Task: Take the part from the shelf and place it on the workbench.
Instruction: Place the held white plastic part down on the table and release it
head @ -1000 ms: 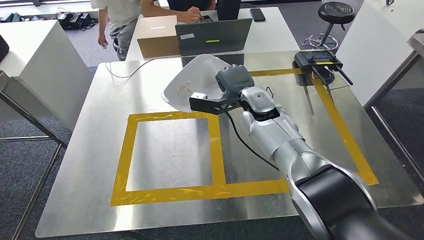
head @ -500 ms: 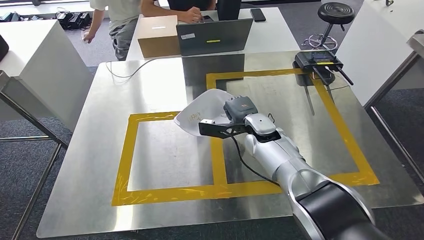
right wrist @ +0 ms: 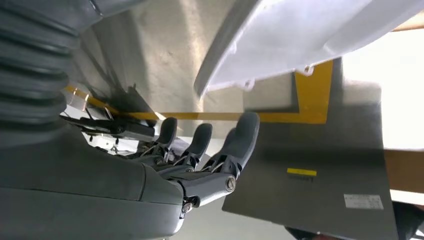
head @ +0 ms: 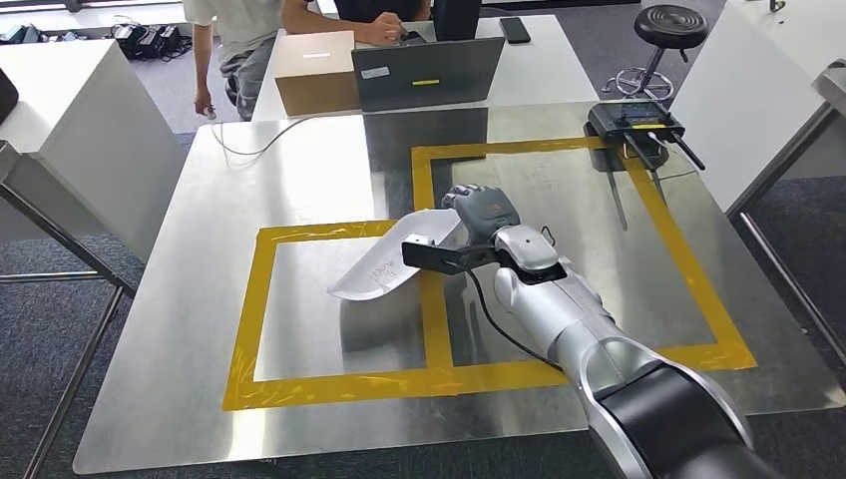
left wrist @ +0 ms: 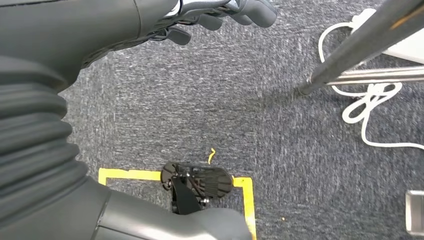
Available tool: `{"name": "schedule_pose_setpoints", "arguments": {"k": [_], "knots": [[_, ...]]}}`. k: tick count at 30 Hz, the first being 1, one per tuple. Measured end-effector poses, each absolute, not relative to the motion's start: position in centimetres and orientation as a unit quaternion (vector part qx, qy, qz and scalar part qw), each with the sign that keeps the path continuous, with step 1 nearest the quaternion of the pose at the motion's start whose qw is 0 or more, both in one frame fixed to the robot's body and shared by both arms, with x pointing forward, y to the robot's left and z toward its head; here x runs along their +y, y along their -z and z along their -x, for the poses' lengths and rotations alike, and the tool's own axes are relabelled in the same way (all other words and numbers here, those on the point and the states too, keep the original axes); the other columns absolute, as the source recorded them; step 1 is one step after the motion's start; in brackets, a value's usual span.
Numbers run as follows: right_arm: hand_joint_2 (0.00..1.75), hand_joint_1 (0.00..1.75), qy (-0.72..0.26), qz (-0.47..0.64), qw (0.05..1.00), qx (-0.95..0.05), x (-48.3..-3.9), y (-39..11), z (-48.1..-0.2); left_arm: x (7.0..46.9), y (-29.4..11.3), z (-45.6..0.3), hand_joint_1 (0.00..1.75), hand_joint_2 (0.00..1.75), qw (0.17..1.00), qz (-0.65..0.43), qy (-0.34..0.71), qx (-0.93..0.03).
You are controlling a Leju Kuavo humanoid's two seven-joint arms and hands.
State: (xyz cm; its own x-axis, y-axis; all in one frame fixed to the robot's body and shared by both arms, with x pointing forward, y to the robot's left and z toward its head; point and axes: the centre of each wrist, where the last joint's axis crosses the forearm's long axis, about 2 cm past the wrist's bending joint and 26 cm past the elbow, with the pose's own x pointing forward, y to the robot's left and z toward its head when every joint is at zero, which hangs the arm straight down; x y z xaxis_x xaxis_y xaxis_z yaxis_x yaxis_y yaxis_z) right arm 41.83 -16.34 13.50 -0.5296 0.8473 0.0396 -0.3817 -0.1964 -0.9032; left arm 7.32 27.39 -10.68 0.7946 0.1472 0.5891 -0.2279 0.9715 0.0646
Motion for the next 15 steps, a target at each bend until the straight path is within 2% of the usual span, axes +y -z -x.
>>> {"name": "schedule_pose_setpoints", "arguments": {"k": [8,15], "knots": [[0.00,0.00,-0.704,0.278,0.359,-0.546,-15.6,-17.2,-43.8,27.4,10.6,-7.8,0.00,0.00,0.949,-0.073,-0.103,-0.289],[0.00,0.00,-0.664,0.327,0.271,-0.615,-13.7,-22.7,-45.6,27.2,10.6,-7.9,0.00,0.00,0.949,-0.075,-0.111,-0.286]]}}
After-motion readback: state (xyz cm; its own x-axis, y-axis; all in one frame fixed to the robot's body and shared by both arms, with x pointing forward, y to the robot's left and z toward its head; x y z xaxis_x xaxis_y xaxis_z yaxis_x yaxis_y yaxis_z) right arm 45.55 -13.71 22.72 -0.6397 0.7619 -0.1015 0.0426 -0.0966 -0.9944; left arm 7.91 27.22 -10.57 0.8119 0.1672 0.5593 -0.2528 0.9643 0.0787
